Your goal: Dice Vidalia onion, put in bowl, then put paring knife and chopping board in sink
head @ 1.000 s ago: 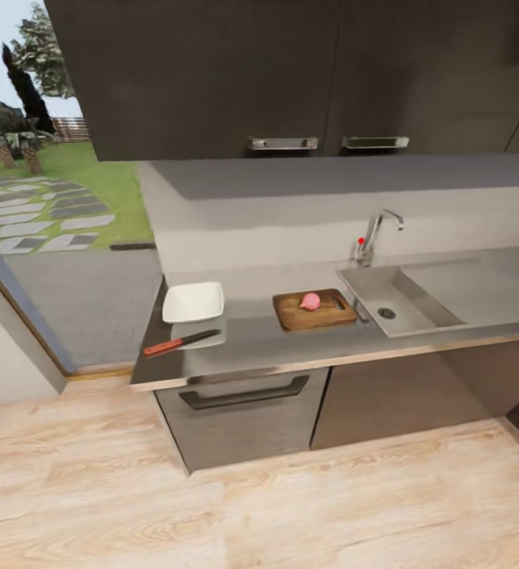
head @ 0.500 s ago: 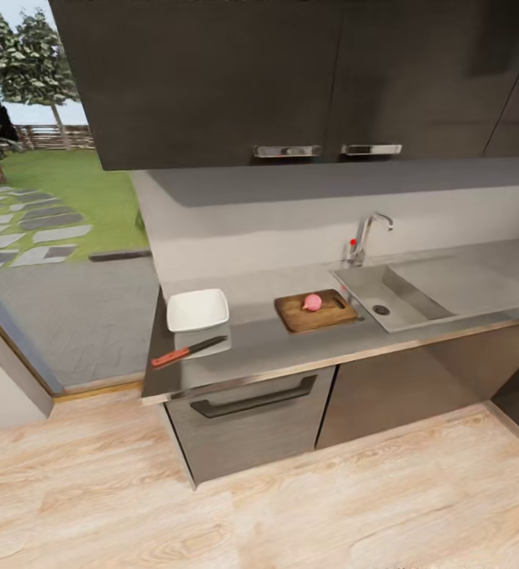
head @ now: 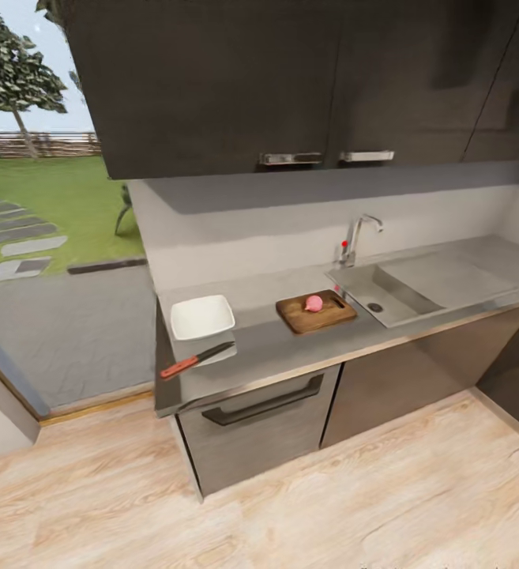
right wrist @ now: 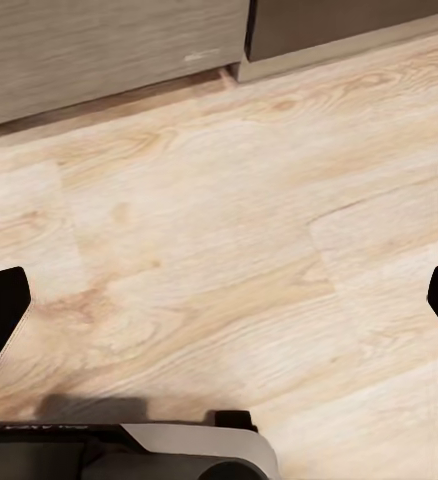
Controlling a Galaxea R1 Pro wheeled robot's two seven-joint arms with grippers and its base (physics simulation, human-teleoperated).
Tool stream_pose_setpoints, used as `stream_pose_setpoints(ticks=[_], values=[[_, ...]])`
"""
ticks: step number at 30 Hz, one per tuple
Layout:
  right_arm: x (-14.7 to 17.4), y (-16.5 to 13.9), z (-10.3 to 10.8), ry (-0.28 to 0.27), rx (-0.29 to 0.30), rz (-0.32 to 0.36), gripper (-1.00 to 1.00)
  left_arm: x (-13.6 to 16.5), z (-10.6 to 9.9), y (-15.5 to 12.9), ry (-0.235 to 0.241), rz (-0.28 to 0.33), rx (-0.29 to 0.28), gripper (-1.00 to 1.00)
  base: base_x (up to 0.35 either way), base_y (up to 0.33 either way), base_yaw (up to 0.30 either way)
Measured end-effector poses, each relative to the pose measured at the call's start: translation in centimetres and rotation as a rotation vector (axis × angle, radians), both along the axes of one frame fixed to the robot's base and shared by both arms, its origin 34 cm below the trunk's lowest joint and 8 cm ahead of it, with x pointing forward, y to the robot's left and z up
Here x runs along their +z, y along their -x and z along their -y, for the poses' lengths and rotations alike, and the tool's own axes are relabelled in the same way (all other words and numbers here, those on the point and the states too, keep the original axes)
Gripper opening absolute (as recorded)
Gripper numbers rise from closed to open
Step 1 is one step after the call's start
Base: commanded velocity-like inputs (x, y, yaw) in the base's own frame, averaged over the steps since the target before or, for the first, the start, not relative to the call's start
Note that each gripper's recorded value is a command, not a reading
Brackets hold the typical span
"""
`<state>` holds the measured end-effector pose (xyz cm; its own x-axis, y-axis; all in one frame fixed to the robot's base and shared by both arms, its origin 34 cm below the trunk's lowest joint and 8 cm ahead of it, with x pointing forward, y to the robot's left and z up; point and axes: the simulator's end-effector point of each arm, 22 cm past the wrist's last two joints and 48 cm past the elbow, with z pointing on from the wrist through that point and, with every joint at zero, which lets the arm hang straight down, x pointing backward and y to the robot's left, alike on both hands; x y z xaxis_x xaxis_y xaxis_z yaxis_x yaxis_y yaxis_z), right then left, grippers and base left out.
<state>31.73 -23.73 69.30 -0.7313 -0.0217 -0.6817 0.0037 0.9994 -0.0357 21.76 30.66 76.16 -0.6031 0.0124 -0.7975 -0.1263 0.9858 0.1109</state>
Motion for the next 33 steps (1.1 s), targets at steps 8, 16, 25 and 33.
stream_pose_setpoints(ticks=[8,16,25,33], values=[[0.2,-0.3,0.0,0.000,0.000,0.011,1.00,0.1,0.0,-0.3,0.000,0.011,0.000,1.00,0.000,0.299,-0.181],[0.5,-0.7,0.0,0.000,0.000,0.022,1.00,0.2,0.0,-0.5,0.000,0.021,-0.001,1.00,0.000,0.299,-0.181],[0.7,-1.0,0.0,0.000,0.000,0.035,1.00,0.4,0.0,-0.8,0.000,0.033,0.000,1.00,0.000,0.299,-0.181],[1.0,-1.4,0.0,0.000,0.000,0.045,1.00,0.5,0.0,-1.1,0.000,0.044,0.000,1.00,0.000,0.299,-0.181]])
